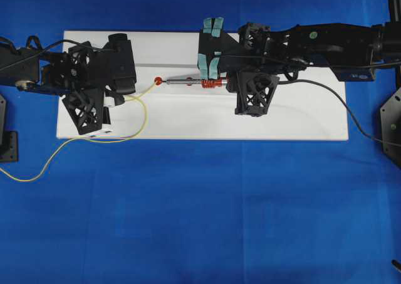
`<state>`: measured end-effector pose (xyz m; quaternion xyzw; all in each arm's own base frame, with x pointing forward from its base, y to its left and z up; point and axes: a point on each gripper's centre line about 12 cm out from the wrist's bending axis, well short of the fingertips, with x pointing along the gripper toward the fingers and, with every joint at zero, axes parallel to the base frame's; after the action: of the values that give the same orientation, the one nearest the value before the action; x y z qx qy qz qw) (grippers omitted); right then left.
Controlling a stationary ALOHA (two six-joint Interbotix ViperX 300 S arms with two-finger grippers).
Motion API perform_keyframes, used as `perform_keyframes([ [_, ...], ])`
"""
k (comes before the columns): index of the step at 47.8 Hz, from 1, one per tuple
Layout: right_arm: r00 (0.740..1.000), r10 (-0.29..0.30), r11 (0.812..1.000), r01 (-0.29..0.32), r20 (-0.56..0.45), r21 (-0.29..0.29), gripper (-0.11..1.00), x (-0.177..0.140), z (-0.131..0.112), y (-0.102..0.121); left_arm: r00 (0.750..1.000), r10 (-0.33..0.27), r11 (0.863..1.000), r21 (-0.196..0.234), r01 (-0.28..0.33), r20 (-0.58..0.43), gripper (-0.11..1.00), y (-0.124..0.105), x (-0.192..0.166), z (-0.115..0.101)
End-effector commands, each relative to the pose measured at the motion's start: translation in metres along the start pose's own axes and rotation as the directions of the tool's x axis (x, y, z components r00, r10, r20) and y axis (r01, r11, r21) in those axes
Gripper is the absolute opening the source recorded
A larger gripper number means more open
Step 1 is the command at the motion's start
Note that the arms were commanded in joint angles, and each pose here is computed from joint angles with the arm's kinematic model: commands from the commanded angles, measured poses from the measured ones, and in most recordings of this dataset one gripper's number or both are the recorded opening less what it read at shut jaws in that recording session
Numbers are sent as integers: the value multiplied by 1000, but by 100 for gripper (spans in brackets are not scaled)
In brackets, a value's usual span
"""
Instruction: Touch the tip of the soldering iron to the tip of the solder at the mark.
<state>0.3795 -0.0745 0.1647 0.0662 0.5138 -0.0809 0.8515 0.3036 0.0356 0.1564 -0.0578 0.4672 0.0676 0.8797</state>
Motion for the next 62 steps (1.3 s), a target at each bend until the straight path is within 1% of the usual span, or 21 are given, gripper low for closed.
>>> perform_keyframes([
  [1,999,-2,1000,2,43,-2,6,-8,12,0,1000,-2,1000,6,2,29,2,-1,-4,8],
  [32,999,-4,1000,4,44,-6,6,-9,12,-1,1000,-2,1000,7,2,29,2,-1,-4,9],
  [40,999,-4,1000,4,44,-6,6,-9,12,-1,1000,-2,1000,13,2,31,2,-1,-5,9],
  [51,999,-4,1000,4,43,-6,6,-8,12,-1,998,-5,1000,21,3,70,2,-1,-23,15],
  [62,999,-4,1000,4,44,-6,6,-9,12,-1,995,-7,1000,16,5,104,2,-1,-56,9],
])
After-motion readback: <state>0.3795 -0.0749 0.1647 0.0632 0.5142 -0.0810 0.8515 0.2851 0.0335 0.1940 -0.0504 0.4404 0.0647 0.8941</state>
